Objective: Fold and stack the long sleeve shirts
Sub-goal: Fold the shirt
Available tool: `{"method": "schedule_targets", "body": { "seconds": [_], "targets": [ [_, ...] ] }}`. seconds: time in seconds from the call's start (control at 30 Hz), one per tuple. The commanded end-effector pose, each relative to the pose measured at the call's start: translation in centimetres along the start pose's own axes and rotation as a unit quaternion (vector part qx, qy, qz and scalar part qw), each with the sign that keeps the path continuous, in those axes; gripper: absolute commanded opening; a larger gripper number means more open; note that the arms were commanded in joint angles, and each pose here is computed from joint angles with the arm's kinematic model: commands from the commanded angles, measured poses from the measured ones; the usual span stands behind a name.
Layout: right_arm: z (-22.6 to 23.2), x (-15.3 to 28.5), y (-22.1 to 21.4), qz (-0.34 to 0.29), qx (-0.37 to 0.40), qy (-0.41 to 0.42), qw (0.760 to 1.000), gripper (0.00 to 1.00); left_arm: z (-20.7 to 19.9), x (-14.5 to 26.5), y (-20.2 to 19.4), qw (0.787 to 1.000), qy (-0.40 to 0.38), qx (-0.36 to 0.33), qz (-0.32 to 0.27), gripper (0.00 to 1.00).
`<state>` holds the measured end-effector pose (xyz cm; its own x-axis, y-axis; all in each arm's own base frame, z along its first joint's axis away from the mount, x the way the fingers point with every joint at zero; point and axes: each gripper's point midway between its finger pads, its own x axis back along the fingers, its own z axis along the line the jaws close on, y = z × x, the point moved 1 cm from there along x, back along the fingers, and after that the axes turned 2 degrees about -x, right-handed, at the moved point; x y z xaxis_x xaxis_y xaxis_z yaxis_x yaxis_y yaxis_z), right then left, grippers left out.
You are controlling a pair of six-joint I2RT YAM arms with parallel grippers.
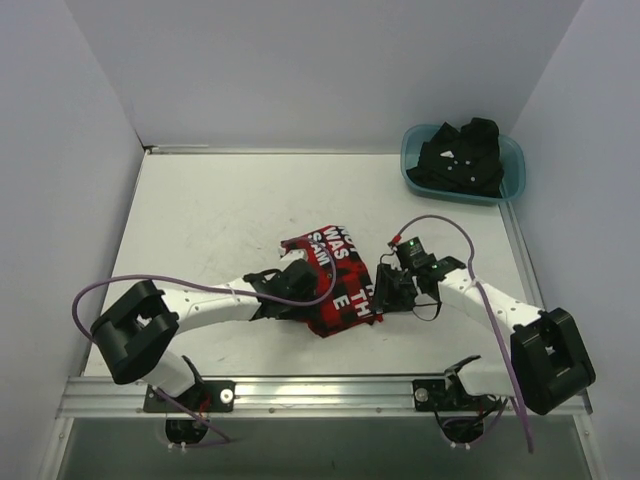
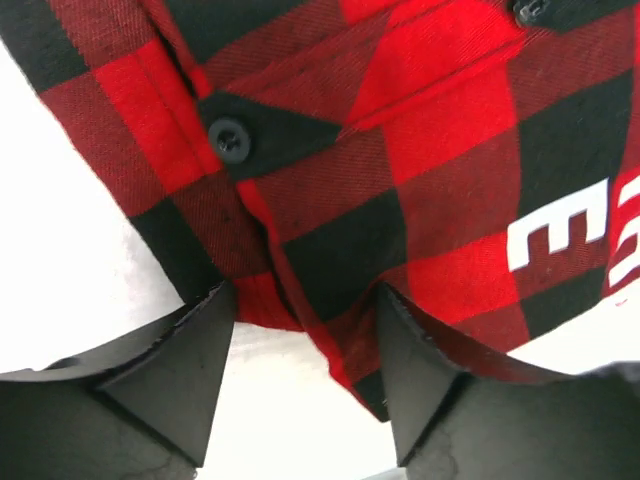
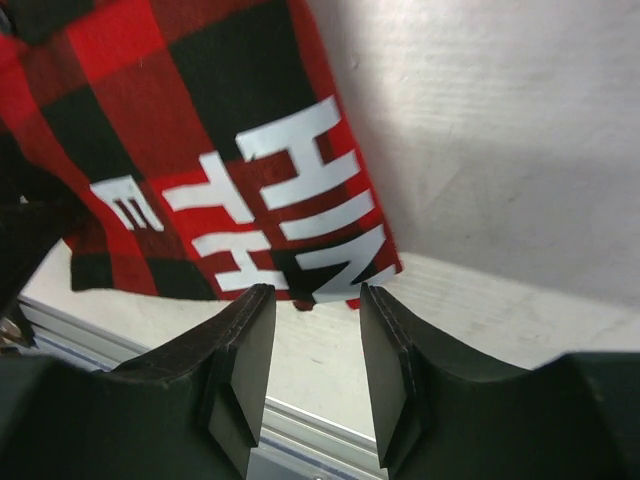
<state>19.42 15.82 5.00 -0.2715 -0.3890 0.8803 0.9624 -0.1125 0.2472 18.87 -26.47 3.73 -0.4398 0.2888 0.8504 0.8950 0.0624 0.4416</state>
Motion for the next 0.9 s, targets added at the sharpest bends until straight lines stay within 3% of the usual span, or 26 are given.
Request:
{"method": "schedule_targets", "body": {
  "seconds": [0.0, 0.13, 0.3, 0.37, 0.43, 0.53, 0.63, 0.8, 0.87],
  "targets": [
    [-0.3, -0.8, -2.0, 0.028, 0.015, -0.020, 0.999, 0.39, 1.0, -1.1, 0.7, 0.999, 0.036, -0.020, -0.002, 0.64],
    [2.7, -2.6, -3.5, 0.044, 0.029, 0.009, 0.999, 0.31, 3.1, -2.3, 2.8, 0.998, 0.063, -0.026, 0.003, 0.57],
    [10.5, -4.7, -4.4, 0.042, 0.061, 0.073, 0.995, 0.28, 7.1, -2.9, 10.2, 0.993, 0.108, -0.027, -0.034, 0.58],
    [14.4, -5.4, -3.9, 0.030, 0.095, 0.094, 0.991, 0.28, 6.5, -2.3, 14.7, 0.991, 0.107, -0.034, -0.075, 0.60],
    [15.4, -5.4, -3.2, 0.023, 0.116, 0.081, 0.990, 0.28, 7.0, -1.3, 18.7, 0.985, 0.127, -0.047, -0.109, 0.67],
    [15.5, -3.3, -0.9, -0.013, 0.133, 0.068, 0.989, 0.30, 6.6, 0.9, 21.2, 0.980, 0.131, -0.055, -0.143, 0.82],
    [13.0, -1.1, 1.1, -0.047, 0.138, 0.036, 0.989, 0.35, 5.4, 3.8, 20.9, 0.979, 0.103, -0.032, -0.171, 0.92],
    [6.8, 1.8, 4.4, -0.095, 0.085, 0.000, 0.992, 0.48, 4.8, 4.9, 13.5, 0.982, 0.053, 0.097, -0.153, 0.95],
    [4.8, 2.9, 4.7, -0.111, 0.069, -0.010, 0.991, 0.52, 3.1, 4.5, 10.1, 0.984, 0.021, 0.114, -0.134, 0.95]
  ]
}}
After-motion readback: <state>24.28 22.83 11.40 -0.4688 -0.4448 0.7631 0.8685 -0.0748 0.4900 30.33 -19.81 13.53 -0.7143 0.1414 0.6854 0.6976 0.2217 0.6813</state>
